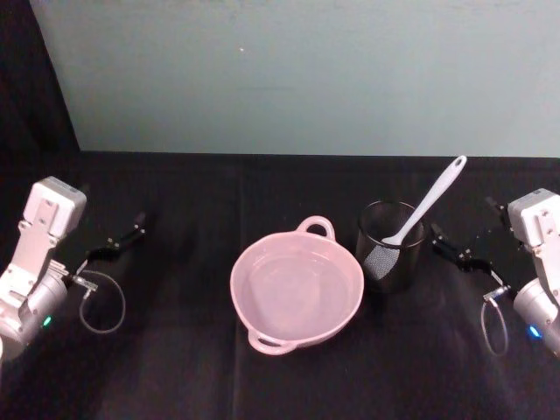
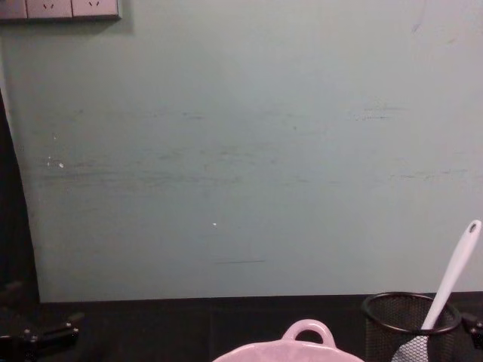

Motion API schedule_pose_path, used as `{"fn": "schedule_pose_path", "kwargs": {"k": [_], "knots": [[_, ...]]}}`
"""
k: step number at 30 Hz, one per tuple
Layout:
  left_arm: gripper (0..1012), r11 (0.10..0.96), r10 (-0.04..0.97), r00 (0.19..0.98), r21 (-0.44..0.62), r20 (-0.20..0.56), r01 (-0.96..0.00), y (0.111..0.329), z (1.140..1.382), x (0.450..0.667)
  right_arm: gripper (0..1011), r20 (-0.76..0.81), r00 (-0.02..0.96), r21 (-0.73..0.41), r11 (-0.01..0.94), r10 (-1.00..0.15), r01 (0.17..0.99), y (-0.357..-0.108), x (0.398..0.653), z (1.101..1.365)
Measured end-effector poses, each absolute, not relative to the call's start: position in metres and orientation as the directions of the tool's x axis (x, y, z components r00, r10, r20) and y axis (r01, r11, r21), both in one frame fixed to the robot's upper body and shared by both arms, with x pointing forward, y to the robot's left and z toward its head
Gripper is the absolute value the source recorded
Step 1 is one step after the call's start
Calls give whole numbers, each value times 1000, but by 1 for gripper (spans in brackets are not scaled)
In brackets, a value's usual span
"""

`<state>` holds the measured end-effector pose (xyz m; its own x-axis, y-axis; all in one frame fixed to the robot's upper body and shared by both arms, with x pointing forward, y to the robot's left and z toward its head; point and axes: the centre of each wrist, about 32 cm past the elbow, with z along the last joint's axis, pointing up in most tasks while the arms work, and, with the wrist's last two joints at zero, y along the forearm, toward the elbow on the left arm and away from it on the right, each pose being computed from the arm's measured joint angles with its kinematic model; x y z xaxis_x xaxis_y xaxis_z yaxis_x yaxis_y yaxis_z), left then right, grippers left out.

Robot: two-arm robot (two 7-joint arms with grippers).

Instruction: Use the one hand to pick up the spoon and stir the clear water in the bowl.

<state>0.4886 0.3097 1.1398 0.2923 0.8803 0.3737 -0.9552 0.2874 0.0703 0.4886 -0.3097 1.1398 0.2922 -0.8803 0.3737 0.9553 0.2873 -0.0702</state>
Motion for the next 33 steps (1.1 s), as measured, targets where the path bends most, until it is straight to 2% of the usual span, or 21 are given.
{"fn": "schedule_pose_path", "kwargs": {"k": [33], "knots": [[1005,287,880,292,70,374,-955,310,1140,489,1003,374,292,-70,287,-880,955,-310,489,1140]]}}
